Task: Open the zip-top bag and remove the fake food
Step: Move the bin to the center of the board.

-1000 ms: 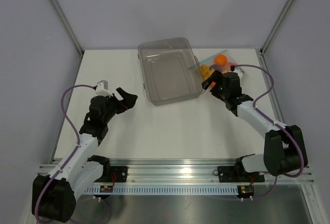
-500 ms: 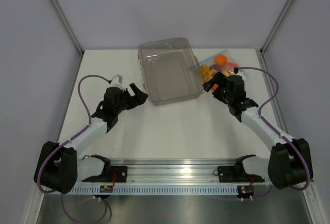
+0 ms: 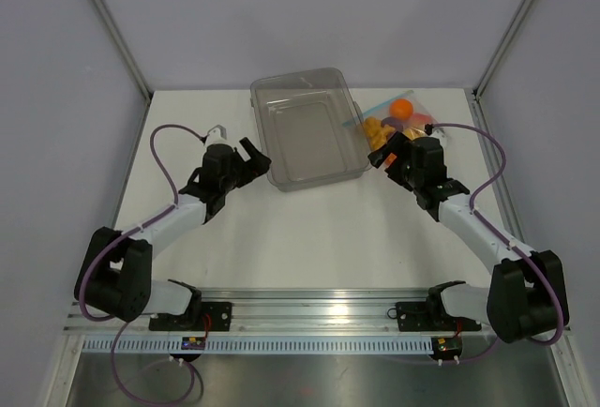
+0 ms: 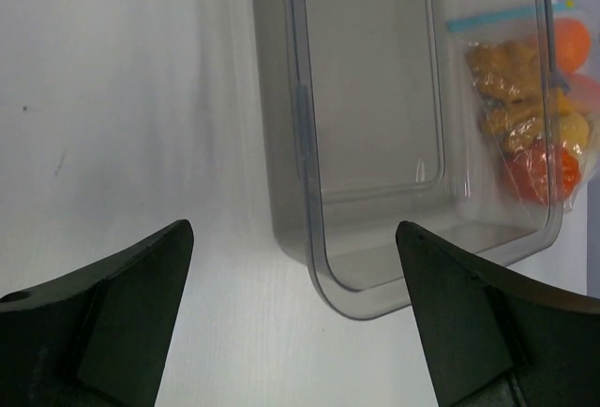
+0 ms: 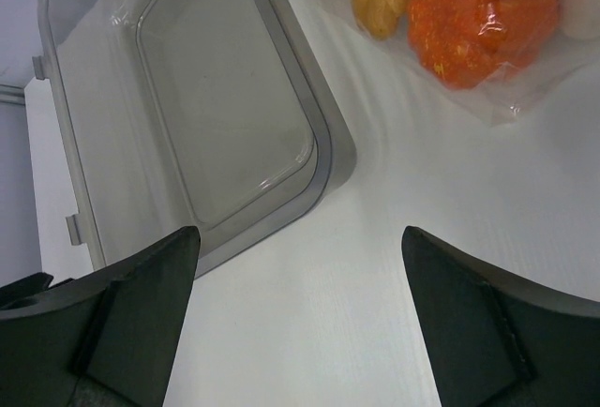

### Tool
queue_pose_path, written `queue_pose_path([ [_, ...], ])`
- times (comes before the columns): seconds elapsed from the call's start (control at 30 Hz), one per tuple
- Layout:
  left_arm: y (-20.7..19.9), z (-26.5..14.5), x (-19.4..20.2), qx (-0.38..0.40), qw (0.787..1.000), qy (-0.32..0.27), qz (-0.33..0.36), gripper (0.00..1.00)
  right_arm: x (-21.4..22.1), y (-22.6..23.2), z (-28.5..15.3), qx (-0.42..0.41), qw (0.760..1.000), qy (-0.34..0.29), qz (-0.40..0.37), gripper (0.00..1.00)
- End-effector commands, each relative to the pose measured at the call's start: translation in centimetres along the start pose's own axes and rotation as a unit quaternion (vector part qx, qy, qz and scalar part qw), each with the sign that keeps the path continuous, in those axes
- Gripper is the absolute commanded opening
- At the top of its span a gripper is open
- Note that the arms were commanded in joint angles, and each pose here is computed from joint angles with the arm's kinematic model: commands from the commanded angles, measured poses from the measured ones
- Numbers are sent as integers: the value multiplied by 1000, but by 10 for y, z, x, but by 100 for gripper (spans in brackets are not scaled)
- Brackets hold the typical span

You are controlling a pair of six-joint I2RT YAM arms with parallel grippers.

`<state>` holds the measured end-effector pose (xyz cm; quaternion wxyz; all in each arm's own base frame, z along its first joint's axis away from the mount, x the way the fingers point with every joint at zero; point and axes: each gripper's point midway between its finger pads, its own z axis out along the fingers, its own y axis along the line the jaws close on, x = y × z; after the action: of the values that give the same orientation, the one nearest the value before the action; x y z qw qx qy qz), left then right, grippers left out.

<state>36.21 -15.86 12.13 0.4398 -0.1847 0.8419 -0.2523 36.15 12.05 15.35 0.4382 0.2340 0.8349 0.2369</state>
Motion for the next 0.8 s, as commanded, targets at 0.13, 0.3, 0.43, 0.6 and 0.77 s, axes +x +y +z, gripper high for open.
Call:
queue_pose_path([
  [0.13,-11,28,-26,-24,999,-25,7,91,2,13,-1,-29,999,16,13,97],
  [0.3,-16,42,-19,-11,1000,-13,5,89,0,17,-7,-38,999,11,16,97],
  [0.43,-18,53,-4,-7,1000,6,18,80,0,17,-7,-39,999,12,16,97],
  [0.6,-29,54,2,13,999,20,31,68,1,17,-7,-38,999,14,16,97],
  [0.77,-29,52,0,10,999,13,38,50,1,17,-6,-37,999,14,17,97],
])
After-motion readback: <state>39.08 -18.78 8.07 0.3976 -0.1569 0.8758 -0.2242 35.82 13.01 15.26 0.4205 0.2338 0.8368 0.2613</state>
